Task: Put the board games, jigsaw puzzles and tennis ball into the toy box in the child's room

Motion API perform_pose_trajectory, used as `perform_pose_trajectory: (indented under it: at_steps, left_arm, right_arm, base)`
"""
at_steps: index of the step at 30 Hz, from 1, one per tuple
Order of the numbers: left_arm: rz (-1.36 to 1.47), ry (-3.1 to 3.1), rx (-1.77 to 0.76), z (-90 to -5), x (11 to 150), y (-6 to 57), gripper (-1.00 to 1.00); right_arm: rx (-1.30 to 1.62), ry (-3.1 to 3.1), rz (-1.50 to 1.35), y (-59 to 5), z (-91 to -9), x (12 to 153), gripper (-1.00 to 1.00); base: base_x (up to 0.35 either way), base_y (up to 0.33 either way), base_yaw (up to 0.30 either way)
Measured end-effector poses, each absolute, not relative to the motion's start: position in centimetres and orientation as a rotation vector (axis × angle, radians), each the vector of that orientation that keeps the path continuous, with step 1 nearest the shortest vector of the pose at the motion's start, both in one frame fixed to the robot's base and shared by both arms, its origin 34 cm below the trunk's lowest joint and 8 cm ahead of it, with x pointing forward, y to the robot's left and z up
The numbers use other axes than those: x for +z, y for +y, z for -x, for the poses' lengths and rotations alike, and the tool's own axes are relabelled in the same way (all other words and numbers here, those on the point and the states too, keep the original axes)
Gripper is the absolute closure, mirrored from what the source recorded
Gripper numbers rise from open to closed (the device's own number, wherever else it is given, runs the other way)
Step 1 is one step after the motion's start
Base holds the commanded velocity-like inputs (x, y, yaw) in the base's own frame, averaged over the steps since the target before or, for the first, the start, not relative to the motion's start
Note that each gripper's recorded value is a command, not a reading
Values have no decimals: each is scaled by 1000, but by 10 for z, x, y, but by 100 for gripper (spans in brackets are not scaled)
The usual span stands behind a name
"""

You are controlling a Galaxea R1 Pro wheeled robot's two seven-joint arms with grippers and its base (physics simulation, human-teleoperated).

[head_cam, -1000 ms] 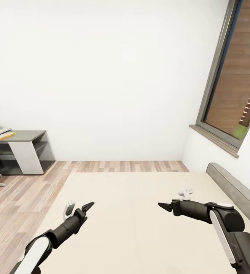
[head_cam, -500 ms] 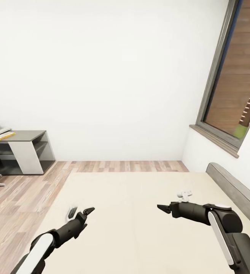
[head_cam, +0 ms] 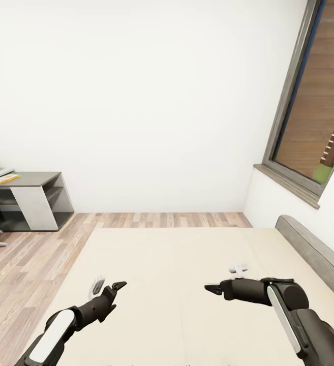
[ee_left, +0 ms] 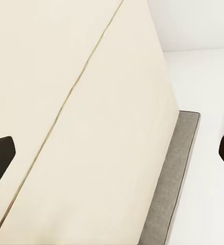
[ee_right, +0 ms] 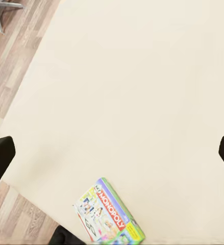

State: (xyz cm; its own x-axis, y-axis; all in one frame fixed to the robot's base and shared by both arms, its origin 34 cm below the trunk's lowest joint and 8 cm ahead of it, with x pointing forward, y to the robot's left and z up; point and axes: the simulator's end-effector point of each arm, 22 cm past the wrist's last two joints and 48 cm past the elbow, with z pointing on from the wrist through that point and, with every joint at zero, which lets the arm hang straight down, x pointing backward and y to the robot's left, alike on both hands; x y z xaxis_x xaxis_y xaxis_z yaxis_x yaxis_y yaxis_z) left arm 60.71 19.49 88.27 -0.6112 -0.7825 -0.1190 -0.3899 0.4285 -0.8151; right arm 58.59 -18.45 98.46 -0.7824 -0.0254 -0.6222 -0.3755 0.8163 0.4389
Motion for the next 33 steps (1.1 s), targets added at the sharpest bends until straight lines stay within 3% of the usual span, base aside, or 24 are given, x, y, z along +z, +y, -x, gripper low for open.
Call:
perform_pose_trajectory:
  at_steps: [33]
  left_arm:
    - [824,2286,-1038,-612,872,177,-100]
  right_arm:
    - [944,2540,365,-146,-553,935,-100]
  base:
    - [0,0,0]
